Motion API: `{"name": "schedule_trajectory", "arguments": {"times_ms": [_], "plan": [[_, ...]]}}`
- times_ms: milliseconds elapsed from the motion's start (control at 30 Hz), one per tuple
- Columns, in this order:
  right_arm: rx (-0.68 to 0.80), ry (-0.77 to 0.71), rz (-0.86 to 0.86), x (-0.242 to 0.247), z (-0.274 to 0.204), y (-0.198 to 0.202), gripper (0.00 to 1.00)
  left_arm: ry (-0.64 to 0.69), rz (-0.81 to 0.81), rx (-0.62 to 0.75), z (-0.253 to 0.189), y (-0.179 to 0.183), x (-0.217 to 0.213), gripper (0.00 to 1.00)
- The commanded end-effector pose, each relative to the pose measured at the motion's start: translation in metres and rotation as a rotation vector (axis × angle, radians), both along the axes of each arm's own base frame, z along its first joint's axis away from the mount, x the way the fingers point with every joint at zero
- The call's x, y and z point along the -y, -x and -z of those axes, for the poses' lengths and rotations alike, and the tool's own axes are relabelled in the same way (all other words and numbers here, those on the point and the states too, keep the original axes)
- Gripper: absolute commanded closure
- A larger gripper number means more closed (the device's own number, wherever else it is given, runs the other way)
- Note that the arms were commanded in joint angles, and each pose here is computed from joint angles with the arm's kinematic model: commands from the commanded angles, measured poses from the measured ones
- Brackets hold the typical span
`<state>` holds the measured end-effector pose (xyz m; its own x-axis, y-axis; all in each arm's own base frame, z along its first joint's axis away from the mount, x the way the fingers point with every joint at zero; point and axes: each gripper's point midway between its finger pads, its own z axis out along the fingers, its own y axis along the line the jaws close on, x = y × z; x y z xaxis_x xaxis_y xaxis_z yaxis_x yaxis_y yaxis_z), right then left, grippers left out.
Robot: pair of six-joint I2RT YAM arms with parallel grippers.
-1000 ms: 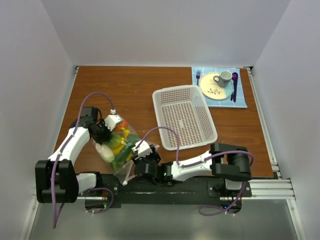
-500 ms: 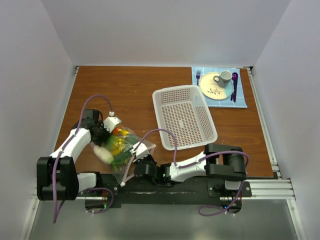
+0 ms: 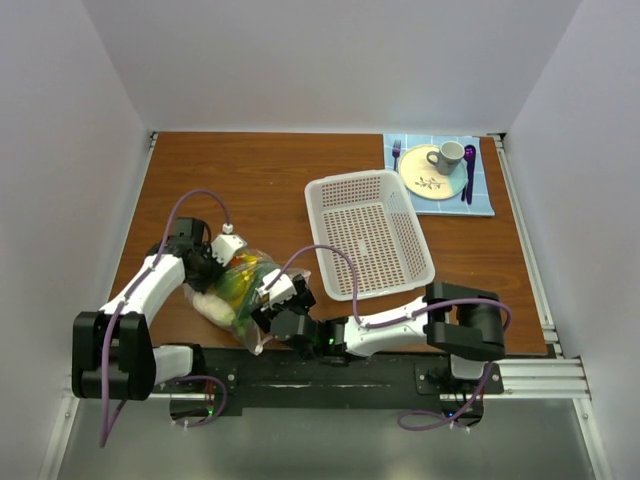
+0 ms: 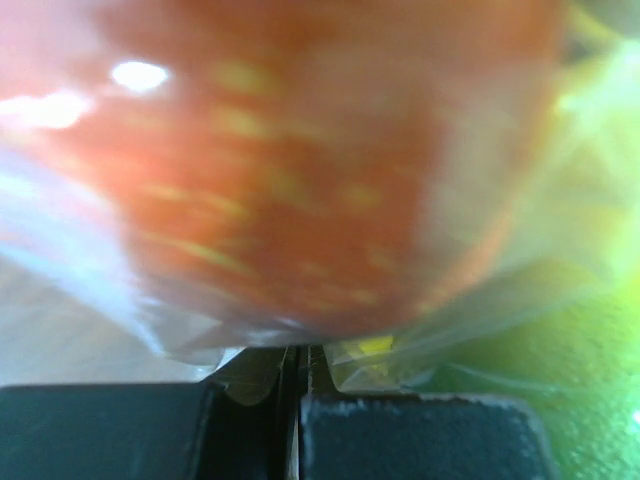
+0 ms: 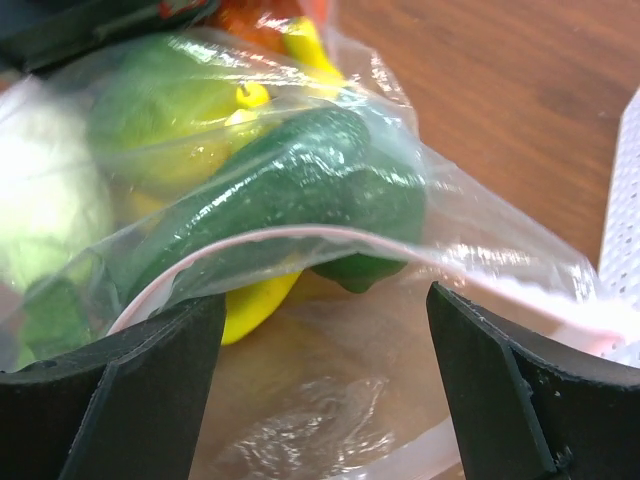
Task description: Open the zip-top bag and remove the fake food
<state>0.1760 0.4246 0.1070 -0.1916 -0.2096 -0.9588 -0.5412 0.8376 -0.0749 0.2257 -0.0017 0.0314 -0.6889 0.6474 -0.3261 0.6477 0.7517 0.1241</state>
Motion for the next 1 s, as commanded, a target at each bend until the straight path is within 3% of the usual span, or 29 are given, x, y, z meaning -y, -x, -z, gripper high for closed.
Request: {"name": "schedule_trajectory", "arguments": {"times_ms": [0,300,500,733,967], "plan": [[0.053,-0.151,0.058,-0.008,-0.05,-0.019,0.14,0.05,0.019,-0.046,-0.003,0.01,0.013,1.0],[0.092,-0.232,0.043,-0.03,-0.085,-0.035,0.13,0.034,0.081,-0.078,0.001,0.021,0.019,1.0],[0.04,-0.209,0.061,-0.018,-0.061,-0.034,0.14,0.002,0.098,-0.063,0.001,0.019,0.015,1.0],[-0.018,-0.246,0.042,0.015,-0.06,-0.005,0.2,-0.029,0.082,-0.059,0.009,0.015,0.009,1.0],[-0.057,-0.157,-0.081,0.011,-0.048,0.017,0.28,-0.006,0.073,-0.061,0.009,0.013,0.013,1.0]]}}
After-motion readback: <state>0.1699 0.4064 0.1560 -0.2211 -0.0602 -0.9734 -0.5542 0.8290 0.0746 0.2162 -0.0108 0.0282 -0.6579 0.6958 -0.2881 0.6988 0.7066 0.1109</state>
